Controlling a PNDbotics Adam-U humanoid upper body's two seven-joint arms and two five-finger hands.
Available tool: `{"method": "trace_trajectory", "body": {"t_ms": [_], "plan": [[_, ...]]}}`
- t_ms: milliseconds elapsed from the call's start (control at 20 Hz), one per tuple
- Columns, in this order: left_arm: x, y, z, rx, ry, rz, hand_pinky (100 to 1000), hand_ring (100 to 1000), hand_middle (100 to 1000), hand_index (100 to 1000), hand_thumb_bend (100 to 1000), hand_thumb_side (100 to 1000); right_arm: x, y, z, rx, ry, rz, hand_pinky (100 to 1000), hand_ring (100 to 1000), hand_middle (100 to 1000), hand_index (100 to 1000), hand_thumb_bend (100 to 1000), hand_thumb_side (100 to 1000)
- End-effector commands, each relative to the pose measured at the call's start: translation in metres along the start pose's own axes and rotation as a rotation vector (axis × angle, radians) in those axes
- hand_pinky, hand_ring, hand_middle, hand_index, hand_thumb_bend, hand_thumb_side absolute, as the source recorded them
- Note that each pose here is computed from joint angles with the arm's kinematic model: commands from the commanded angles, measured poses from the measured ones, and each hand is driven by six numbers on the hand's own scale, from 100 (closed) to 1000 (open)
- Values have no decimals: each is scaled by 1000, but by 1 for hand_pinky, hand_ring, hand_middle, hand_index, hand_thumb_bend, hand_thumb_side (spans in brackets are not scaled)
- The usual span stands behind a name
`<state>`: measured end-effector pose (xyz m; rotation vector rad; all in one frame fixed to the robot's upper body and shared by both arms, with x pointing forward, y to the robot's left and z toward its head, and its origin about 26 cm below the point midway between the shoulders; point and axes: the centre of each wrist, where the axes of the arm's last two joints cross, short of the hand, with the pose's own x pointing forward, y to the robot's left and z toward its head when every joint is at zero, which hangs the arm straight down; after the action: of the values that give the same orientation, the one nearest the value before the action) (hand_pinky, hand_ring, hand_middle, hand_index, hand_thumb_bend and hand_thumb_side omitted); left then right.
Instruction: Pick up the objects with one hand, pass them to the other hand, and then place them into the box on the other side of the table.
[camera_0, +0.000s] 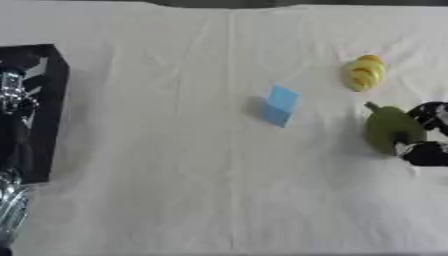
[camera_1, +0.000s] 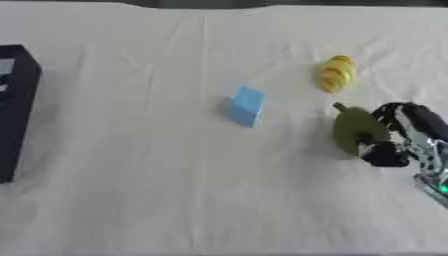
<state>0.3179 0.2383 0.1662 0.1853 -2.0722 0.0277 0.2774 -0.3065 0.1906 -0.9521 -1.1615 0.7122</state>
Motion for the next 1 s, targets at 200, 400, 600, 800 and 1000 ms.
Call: {"method": "trace_trajectory", "body": {"t_ms": [200, 400, 600, 800, 1000], "plan": [[8, 0, -2, -6, -27, 3, 726, 732, 777, 818, 119, 745, 4, -4, 2, -20, -42, -25, 808, 683, 483, 590, 100, 100], [8, 0, -2, -9, -26, -2, 723, 730, 770, 814, 114, 742, 4, -5, 2, -51, -90, -53, 718, 630, 417, 522, 100, 100], [10, 2, -2, -14, -30, -16, 722, 730, 776, 815, 108, 736, 5, -8, 1, -81, -159, -114, 584, 596, 374, 488, 100, 100], [13, 4, -4, -18, -29, -38, 723, 731, 781, 822, 100, 731, 7, -13, 0, -107, -230, -192, 459, 572, 348, 472, 100, 100], [21, 7, -7, -24, -43, -63, 722, 730, 779, 820, 100, 715, 13, -17, -1, -121, -310, -260, 386, 559, 335, 465, 100, 100]]}}
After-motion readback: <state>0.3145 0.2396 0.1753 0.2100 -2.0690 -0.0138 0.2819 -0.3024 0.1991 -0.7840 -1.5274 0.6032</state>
